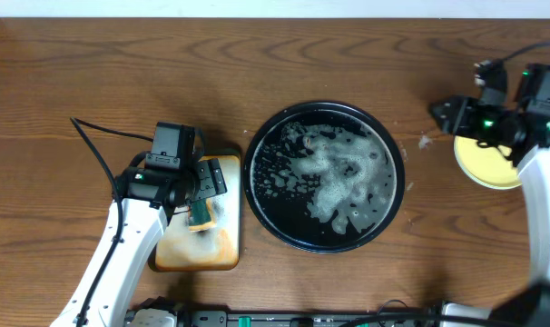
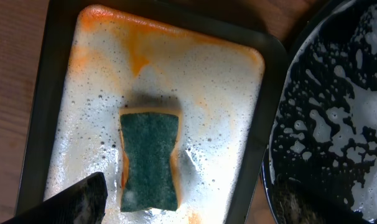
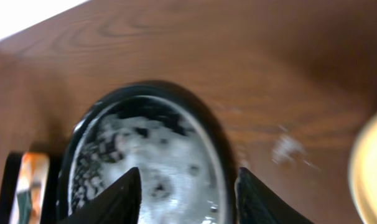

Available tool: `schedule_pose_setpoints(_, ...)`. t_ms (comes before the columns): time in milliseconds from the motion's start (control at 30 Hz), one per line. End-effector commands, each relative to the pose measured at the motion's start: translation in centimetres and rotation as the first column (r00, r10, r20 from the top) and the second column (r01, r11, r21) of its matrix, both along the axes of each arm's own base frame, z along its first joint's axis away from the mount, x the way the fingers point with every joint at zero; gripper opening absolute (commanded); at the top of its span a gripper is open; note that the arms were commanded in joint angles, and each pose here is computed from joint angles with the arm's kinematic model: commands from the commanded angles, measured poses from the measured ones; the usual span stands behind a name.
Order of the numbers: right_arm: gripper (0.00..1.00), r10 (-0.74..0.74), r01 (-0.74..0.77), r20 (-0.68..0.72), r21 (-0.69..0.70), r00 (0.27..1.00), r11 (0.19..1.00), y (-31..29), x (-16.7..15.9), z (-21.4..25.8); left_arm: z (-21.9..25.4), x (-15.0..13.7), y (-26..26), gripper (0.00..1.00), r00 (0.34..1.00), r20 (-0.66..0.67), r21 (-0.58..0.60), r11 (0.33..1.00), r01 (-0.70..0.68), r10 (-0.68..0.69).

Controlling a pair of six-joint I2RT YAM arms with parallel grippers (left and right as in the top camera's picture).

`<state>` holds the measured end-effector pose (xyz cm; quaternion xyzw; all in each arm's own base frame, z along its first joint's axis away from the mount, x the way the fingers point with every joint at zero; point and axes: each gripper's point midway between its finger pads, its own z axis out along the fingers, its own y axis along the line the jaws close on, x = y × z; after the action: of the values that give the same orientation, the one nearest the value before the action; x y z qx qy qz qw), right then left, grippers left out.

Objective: Clean dirty plates on tray and stack at the side

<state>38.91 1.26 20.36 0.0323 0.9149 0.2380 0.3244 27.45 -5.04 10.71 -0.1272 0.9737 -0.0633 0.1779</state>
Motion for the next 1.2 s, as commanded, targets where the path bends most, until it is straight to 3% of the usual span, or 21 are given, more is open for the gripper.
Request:
schedule_pose_setpoints(0,0.50,0.128,-0.120,0.099,-0.078,0.987,0.990,4.2,-1.2,3.2,0.7,0.5,0.1,0.86,1.000,0.018,0.002,1.000,0.003,-0.003)
schedule_pose_setpoints(100,0.52,0.187,-0.173,0.098,-0.133,0.978,0.976,6.9,-2.2,3.4,0.7,0.5,0.1,0.86,1.000,0.018,0.003,1.000,0.003,-0.003)
schedule_pose_setpoints(267,0.56,0.149,-0.131,0.074,-0.214,0.986,0.968,7.7,-2.3,2.8,0.7,0.5,0.1,0.86,1.000,0.018,0.002,1.000,0.003,-0.003)
schedule_pose_setpoints(700,0.58,0.136,-0.120,0.065,-0.204,0.989,0.971,7.7,-2.4,2.7,1.0,1.2,-0.3,0.86,0.999,0.047,-0.013,1.000,0.009,-0.008)
schedule_pose_setpoints(733,0.58,0.136,-0.121,0.061,-0.204,0.989,0.971,7.7,-2.4,2.7,1.0,1.3,-0.3,0.99,0.999,0.053,-0.014,1.000,0.009,-0.008)
schedule_pose_setpoints(1167,0.58,0.136,-0.123,0.051,-0.204,0.989,0.971,7.7,-2.6,2.5,1.5,3.0,-0.7,0.99,0.993,0.117,-0.037,0.999,-0.005,0.009)
